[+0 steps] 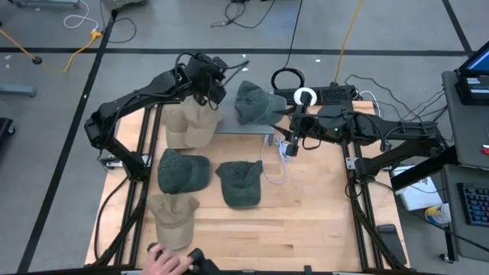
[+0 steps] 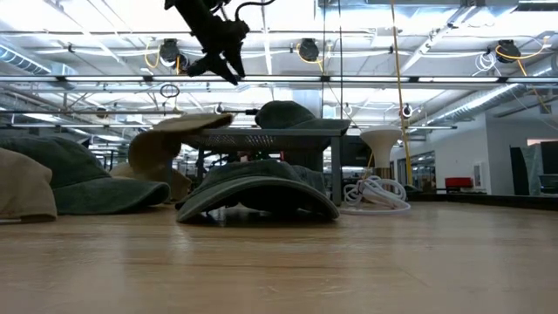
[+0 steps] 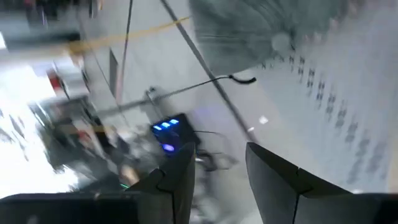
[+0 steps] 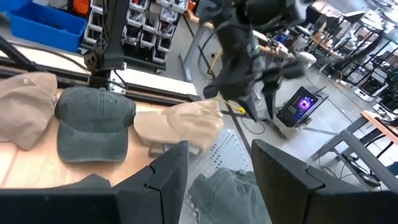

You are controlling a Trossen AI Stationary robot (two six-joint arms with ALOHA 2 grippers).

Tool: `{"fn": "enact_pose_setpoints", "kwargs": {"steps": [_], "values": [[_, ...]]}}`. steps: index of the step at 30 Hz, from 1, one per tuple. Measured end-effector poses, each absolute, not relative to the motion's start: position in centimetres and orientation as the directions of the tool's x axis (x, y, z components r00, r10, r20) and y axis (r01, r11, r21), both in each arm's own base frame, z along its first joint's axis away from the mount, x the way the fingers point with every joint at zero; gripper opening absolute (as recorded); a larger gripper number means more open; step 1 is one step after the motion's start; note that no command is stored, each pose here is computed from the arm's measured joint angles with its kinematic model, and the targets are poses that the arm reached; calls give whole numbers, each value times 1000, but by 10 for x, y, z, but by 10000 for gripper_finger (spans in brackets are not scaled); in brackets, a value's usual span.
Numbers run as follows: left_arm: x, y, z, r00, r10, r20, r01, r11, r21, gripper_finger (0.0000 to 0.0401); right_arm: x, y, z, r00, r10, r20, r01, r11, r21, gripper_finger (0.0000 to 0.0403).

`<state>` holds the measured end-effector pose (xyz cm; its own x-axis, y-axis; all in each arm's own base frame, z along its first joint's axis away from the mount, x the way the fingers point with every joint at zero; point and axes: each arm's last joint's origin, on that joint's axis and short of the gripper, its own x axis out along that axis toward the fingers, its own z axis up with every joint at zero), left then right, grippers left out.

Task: Pick & Place hat
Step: Put the right brown cap on the shelf

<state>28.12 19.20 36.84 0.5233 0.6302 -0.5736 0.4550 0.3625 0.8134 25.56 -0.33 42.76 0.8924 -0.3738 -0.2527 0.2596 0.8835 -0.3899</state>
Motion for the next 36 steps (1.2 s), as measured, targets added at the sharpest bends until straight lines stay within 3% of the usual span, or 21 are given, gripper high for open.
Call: {"fn": "enact_pose_setpoints", "kwargs": {"steps": [6, 12, 17, 23, 30, 36], "values": [[274, 186, 371, 491, 637, -594, 113, 630, 769, 137, 256, -3, 428, 892, -374, -253, 257, 881, -397, 171], [271, 181, 373, 364, 733, -574, -325, 678, 659, 138, 256, -3, 427, 892, -374, -254, 249, 875, -415, 171], [262, 168, 367, 341, 647, -682, -613, 703, 361, 136, 256, -3, 427, 892, -374, -254, 249, 875, -415, 171], [251, 151, 357, 270, 510, -816, -829, 555, 72, 135, 256, -3, 427, 892, -374, -254, 249, 875, -415, 171], [243, 120, 348, 116, 394, -912, -922, 384, 49, 115, 256, -3, 427, 892, -374, -254, 249, 875, -414, 171], [246, 84, 347, 87, 350, -933, -947, 320, 31, 97, 256, -3, 427, 892, -373, -254, 249, 876, -414, 171]]}}
